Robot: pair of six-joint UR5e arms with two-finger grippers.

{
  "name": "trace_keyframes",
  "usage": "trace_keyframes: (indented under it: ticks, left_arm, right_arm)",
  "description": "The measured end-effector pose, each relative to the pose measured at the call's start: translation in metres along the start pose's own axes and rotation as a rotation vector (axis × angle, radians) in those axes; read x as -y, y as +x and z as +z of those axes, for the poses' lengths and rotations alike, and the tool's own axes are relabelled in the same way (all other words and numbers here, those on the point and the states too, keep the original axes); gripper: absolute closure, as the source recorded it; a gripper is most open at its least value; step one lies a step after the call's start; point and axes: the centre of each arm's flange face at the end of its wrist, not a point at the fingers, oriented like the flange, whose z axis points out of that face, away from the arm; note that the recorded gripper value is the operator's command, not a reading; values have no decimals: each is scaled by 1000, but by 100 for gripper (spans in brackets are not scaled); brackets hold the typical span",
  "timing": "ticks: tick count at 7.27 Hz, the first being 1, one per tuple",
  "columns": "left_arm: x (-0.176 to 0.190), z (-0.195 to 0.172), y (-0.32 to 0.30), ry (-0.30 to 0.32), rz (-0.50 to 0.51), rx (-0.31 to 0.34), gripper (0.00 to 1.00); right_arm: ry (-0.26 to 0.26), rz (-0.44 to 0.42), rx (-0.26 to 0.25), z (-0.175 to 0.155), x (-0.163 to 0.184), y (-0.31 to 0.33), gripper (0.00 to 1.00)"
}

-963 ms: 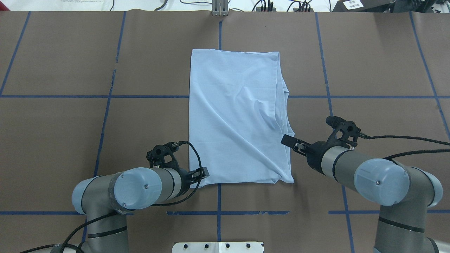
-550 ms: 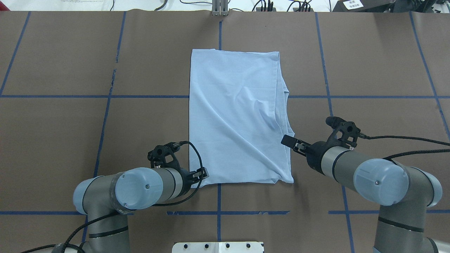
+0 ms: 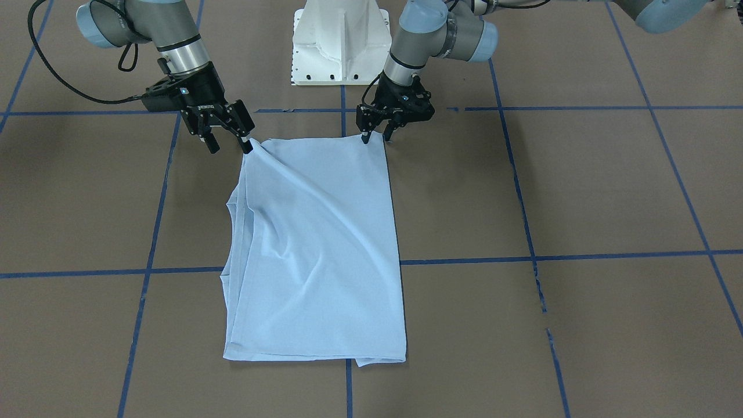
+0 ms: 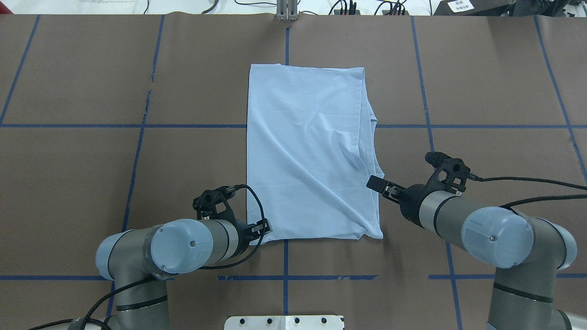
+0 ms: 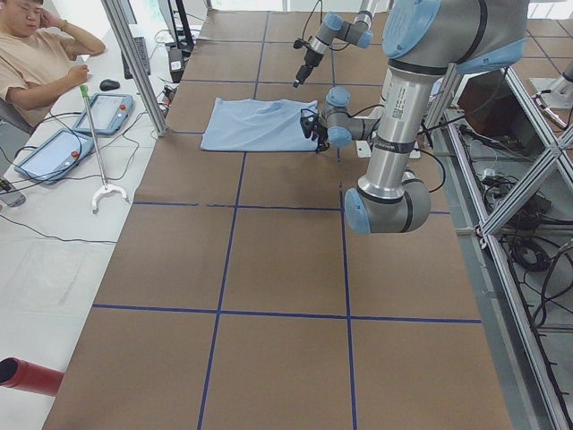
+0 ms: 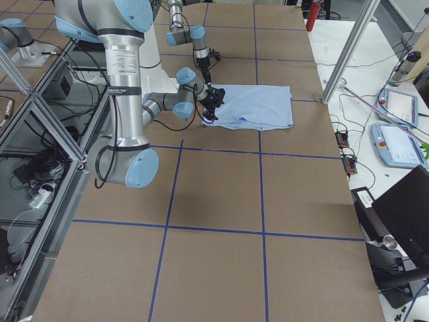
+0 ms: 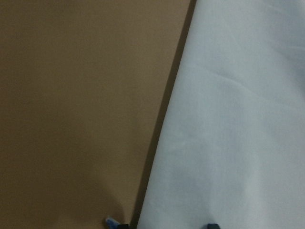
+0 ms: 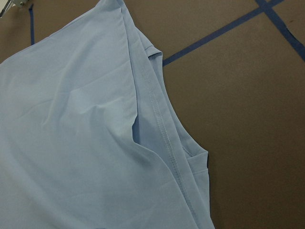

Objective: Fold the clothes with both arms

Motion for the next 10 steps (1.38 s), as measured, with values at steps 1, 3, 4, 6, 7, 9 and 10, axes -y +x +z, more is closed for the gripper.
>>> trace_keyframes:
  ticks: [1,3,4,6,7,9,10]
  left_arm:
    - [-1,0,0,-1,1,0,37]
    - [0,0,0,-1,1,-1,39]
    - [0,0,1,-1,1,-1,39]
    - [-1,0,1,-2,1,-2,39]
    - [-1,0,1,-2,1,-2,39]
    - [-1,-1,1,-1,0,-3,41]
    - [-1,-1,2,-1,0,-3,69]
  right_arm:
    - [0,0,0,0,0,0,4]
    - [0,0,0,0,0,0,4]
    - [0,0,0,0,0,0,4]
    - [0,0,1,0,0,0,4]
    - [0,0,1,0,0,0,4]
    - [0,0,0,1,0,1,4]
    - [0,0,-2,2,0,1,4]
